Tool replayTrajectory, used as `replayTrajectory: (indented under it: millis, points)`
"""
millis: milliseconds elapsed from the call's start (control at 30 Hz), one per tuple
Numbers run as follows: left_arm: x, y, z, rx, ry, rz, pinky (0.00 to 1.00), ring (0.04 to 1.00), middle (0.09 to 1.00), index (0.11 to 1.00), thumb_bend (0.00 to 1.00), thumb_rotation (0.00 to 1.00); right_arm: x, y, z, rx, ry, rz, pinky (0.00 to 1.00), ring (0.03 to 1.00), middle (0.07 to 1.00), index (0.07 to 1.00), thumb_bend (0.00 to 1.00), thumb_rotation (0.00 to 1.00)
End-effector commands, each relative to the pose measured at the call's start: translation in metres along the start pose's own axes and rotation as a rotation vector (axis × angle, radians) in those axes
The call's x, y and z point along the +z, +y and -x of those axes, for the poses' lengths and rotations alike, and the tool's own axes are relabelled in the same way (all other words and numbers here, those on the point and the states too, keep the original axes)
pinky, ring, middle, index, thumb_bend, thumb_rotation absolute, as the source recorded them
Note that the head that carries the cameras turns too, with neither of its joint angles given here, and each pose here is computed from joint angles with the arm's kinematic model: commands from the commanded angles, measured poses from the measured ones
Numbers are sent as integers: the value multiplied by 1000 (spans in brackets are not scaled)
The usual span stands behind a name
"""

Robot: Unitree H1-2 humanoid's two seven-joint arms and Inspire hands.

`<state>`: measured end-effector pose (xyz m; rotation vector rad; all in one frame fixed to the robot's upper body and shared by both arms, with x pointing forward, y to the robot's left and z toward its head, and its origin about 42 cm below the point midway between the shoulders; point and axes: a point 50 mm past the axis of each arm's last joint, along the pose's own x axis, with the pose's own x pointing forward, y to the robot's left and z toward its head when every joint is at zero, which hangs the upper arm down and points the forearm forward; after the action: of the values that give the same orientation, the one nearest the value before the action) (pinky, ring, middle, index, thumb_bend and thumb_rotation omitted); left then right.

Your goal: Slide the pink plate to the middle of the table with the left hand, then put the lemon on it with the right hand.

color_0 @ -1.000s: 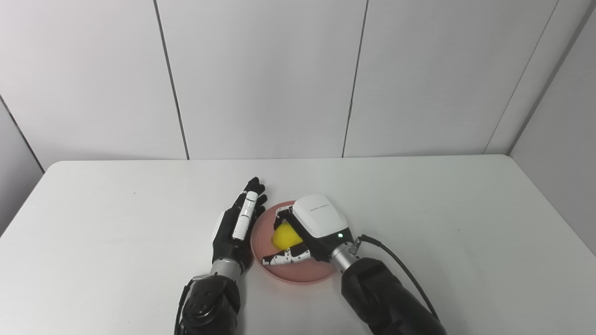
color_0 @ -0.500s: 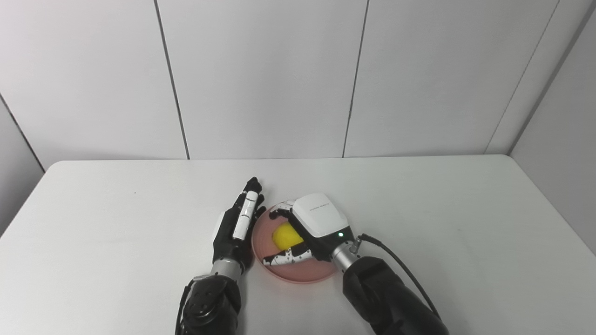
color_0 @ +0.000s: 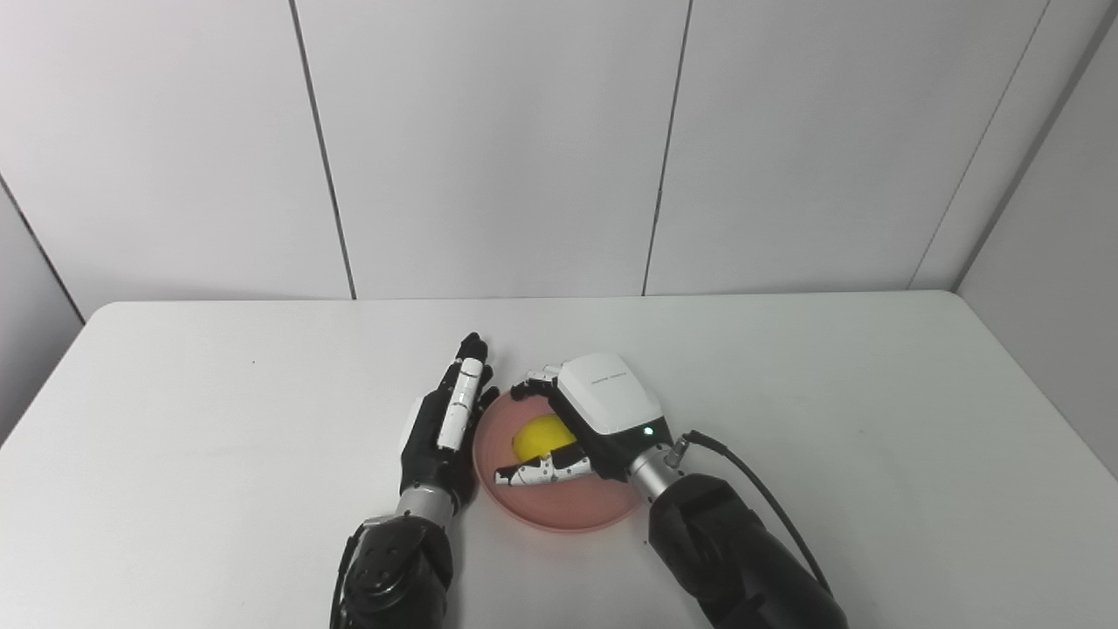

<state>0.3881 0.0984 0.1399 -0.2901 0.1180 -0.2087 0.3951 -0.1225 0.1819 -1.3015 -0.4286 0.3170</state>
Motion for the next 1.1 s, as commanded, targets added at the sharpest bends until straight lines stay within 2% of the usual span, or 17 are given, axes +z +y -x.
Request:
replayTrajectory:
  millis: [0,167,267,400,467,533,633,700,800,933,1033,1067]
  points:
    - [-27,10,7,40,138,-6,1000,967,964,936,732,771,4,-32,-12,-115,-46,-11,668,673,679,655,716,703]
    - [-26,10,6,33,130,-5,1000,965,964,940,727,786,1,-42,-14,-173,-22,-122,617,667,697,660,721,740]
    - [-23,11,5,27,128,-9,1000,966,974,952,728,795,-4,-43,-15,-235,12,-240,602,666,705,676,728,773]
    - [-20,14,3,30,121,-18,1000,961,983,969,741,798,-13,-37,-13,-305,61,-398,650,744,781,723,710,834]
    - [-17,16,3,33,102,-19,984,946,980,952,729,783,-19,-31,-12,-332,110,-512,684,788,825,767,732,904]
    - [-15,18,1,39,86,-21,961,939,977,940,725,778,-26,-25,-9,-359,161,-662,715,813,843,789,740,932]
    - [-10,23,-2,40,67,-6,970,944,983,937,711,780,-33,-20,-5,-396,196,-800,748,832,847,803,741,984]
    - [-7,26,-3,44,55,14,996,959,993,947,703,780,-37,-16,-4,-440,208,-892,750,808,816,792,708,970]
    - [1,35,-8,76,-20,-41,996,955,981,942,728,798,-45,-7,2,-516,218,-1083,775,820,838,820,702,991]
    - [5,49,-13,100,-133,-186,1000,945,965,922,768,798,-54,-2,10,-573,224,-1213,809,836,859,840,748,1000]
    - [7,57,-16,119,-161,-237,1000,958,961,911,813,791,-56,1,14,-601,225,-1286,842,835,864,849,765,999]
    - [8,59,-17,122,-167,-243,991,970,969,921,833,790,-56,2,15,-604,225,-1300,860,844,869,855,739,1000]
